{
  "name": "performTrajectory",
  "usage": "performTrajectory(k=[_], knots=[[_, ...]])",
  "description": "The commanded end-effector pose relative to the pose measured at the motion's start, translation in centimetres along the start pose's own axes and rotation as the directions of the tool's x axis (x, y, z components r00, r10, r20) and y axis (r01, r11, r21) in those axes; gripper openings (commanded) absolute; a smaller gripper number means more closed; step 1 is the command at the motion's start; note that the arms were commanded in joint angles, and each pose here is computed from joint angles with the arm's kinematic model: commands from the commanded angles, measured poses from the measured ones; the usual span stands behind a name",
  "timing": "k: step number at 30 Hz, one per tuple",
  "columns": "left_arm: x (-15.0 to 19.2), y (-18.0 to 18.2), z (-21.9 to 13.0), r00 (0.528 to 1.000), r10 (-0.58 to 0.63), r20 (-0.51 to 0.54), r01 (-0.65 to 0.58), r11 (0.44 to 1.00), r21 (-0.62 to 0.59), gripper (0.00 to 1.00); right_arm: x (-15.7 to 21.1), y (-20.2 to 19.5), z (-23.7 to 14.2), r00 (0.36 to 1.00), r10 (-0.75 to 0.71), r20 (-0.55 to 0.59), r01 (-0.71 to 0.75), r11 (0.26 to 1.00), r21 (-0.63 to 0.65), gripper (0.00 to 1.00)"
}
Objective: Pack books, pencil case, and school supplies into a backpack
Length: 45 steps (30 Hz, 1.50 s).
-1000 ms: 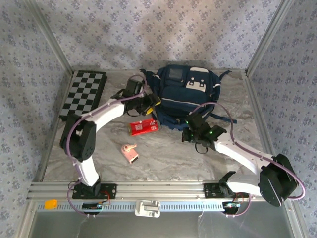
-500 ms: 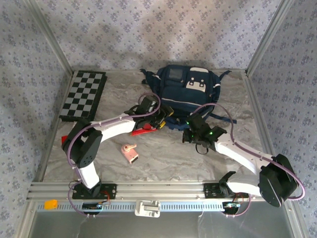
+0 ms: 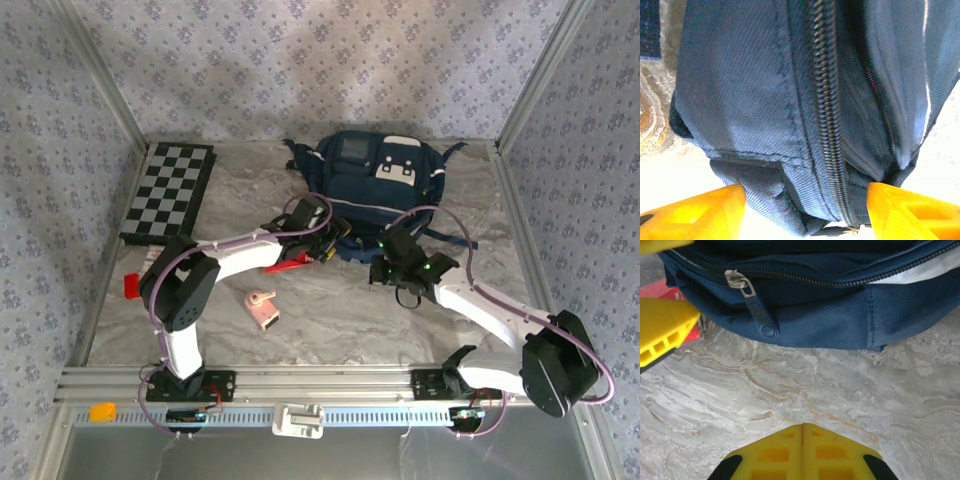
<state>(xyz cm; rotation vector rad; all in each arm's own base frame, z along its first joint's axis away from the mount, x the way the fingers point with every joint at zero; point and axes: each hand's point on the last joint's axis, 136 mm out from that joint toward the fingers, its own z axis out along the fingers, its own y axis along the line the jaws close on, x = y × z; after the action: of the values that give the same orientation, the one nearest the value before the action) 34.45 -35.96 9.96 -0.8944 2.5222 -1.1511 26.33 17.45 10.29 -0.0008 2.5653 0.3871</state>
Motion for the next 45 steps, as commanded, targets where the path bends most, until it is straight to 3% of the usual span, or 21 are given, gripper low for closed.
performTrajectory(k=[1, 10, 18, 24, 28, 38, 41, 45], knots=[[-1.6, -1.7, -0.6, 0.998, -0.032, 0.048, 0.031, 0.999, 0.024, 0.64, -1.6, 0.6, 0.4, 1.000, -0.021, 0.015, 0.021, 1.000, 0.006, 0.11], [-2.6, -0.8, 0.8, 0.997, -0.056, 0.051, 0.059, 0.996, -0.060, 0.49, -3.3, 1.8, 2.0, 1.000, -0.019, -0.004, 0.019, 1.000, 0.008, 0.32], [-2.7, 0.3, 1.0, 0.998, -0.056, 0.037, 0.059, 0.994, -0.097, 0.15, -4.1, 2.8, 4.6, 0.997, -0.009, -0.072, 0.006, 0.999, -0.041, 0.39], [-2.7, -0.8, 0.3, 0.999, -0.017, 0.032, 0.020, 0.997, -0.075, 0.00, -5.1, 2.8, 5.4, 0.996, -0.048, -0.069, 0.049, 0.999, 0.009, 0.42], [-2.5, -1.1, 0.1, 1.000, -0.009, 0.027, 0.011, 0.998, -0.070, 0.00, -5.4, 2.0, 5.8, 0.997, -0.043, -0.071, 0.048, 0.996, 0.078, 0.42], [-1.7, -2.1, -0.4, 0.999, 0.029, 0.025, -0.027, 0.998, -0.056, 0.00, -7.2, 2.7, 7.2, 0.994, -0.092, -0.053, 0.097, 0.990, 0.104, 0.41], [-1.6, -2.2, -0.5, 0.999, 0.031, 0.026, -0.029, 0.998, -0.054, 0.00, -7.1, 2.8, 7.9, 0.994, -0.097, -0.059, 0.102, 0.990, 0.098, 0.35], [-1.5, -2.7, -1.0, 0.998, 0.049, 0.031, -0.047, 0.998, -0.048, 0.00, -6.8, 2.1, 7.8, 0.993, -0.100, -0.067, 0.108, 0.986, 0.129, 0.20]])
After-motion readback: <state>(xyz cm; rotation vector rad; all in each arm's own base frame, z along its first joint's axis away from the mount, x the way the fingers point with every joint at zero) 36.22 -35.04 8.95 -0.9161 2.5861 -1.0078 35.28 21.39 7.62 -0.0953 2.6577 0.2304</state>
